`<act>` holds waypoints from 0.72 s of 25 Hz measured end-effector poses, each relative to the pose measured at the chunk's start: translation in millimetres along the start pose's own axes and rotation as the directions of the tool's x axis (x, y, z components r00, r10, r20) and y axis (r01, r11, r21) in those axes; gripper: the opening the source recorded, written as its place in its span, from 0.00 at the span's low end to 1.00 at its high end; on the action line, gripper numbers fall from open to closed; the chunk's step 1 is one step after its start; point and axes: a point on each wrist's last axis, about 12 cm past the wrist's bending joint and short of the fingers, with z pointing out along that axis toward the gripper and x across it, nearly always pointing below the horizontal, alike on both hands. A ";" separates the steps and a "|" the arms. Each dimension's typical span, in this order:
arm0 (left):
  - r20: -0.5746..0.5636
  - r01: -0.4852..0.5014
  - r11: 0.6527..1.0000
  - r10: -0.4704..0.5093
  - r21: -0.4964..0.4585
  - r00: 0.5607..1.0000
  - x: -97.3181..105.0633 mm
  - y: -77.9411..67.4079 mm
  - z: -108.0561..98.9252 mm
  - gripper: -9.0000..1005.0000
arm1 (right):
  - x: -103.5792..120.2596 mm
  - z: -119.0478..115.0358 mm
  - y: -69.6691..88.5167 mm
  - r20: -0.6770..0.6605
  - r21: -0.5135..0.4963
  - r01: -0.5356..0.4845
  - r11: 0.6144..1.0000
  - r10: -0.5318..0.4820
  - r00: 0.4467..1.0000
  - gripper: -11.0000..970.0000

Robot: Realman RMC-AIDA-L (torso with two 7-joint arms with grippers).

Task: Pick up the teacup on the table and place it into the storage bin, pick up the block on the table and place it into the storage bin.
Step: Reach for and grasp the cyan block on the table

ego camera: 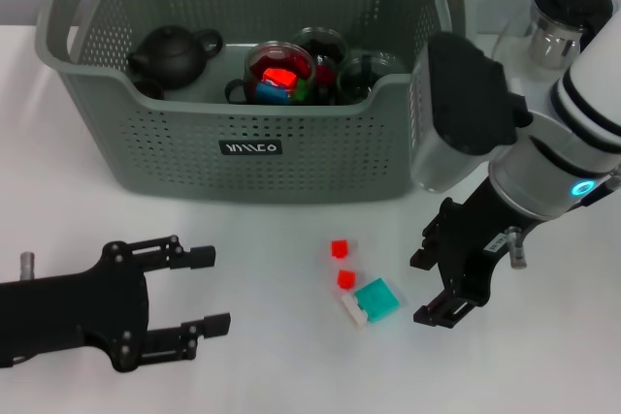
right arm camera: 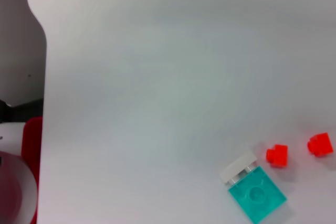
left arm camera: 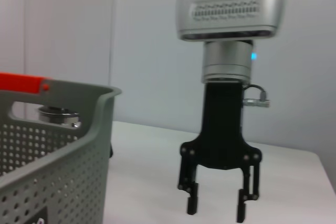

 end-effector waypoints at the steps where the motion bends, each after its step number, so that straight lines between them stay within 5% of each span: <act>1: -0.001 0.004 1.000 -0.004 -0.004 1.000 0.9 -0.4 0.2 0.70 | -0.8 1.4 0.1 -0.004 0.004 0.006 1.000 -0.006 1.000 0.71; 18: 0.027 0.025 0.998 -0.023 -0.057 0.999 3.5 2.0 1.6 0.70 | -18.8 49.1 4.5 -0.027 0.100 0.137 0.986 -0.135 0.991 0.71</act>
